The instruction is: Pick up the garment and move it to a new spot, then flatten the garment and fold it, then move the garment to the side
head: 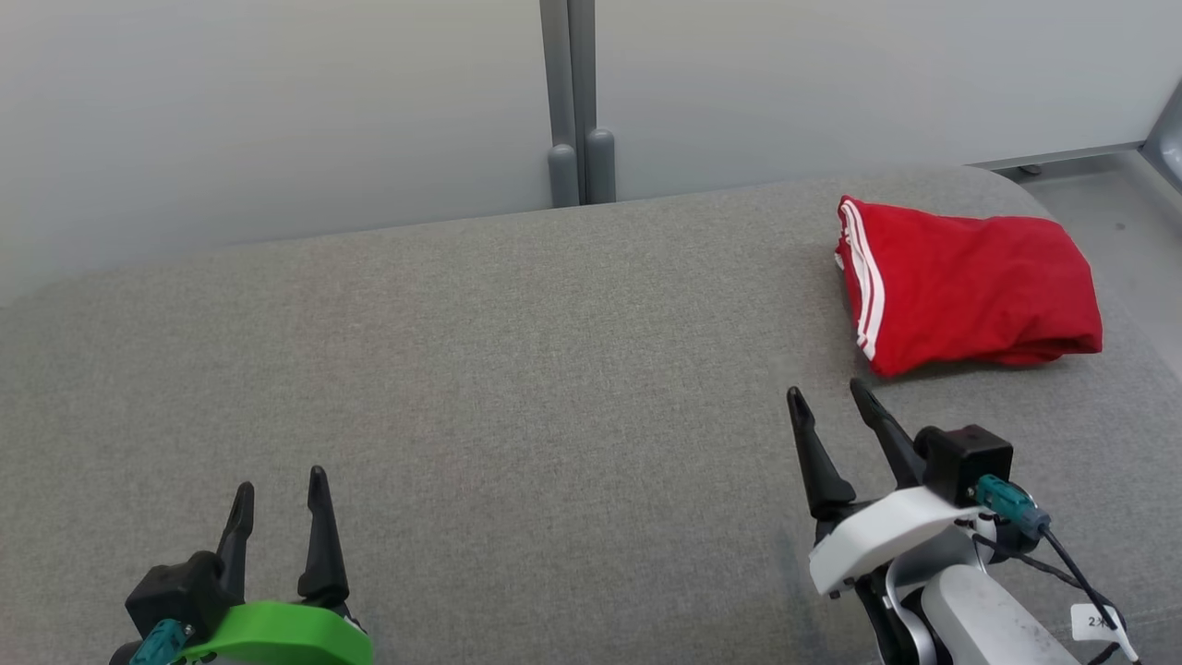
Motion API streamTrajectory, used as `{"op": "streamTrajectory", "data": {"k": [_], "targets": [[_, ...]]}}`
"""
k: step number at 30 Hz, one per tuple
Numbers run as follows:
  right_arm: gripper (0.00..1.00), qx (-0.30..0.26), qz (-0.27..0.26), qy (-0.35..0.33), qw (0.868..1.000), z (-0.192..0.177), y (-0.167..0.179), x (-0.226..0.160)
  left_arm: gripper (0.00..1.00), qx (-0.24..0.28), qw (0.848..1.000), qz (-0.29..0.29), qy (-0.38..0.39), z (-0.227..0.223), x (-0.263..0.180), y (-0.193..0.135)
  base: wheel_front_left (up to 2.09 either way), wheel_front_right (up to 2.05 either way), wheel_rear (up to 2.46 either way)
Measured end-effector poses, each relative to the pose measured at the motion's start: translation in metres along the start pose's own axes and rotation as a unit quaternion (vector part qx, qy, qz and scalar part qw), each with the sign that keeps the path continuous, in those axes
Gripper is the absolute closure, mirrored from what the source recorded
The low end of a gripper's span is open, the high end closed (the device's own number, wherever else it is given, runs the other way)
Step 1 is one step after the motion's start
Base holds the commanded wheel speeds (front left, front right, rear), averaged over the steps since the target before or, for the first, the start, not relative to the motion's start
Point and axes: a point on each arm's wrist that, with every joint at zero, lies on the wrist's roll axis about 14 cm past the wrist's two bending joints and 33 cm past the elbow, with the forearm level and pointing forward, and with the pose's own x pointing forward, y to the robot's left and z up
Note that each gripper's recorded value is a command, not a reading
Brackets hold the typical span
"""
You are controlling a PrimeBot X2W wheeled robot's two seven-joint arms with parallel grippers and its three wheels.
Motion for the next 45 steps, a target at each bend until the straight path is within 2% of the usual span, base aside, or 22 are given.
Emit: {"op": "streamTrajectory", "data": {"k": [40, 41, 45], "targets": [[0.0, -0.017, -0.009, -0.011, 1.0, 0.0, 0.004, -0.013, 0.0, 0.006, 1.0, -0.004, 0.009, -0.008, -0.009, -0.002, 0.0, 0.0, 0.0], [1.0, -0.016, -0.01, -0.008, 1.0, -0.002, 0.004, -0.014, 1.0, 0.006, 1.0, -0.003, 0.01, -0.008, -0.009, -0.002, 0.0, 0.0, 0.0], [1.0, -0.012, -0.017, 0.031, 0.999, -0.027, 0.003, -0.027, 1.0, 0.008, 0.999, 0.006, 0.038, -0.026, -0.015, 0.003, 0.0, 0.0, 0.0]]}}
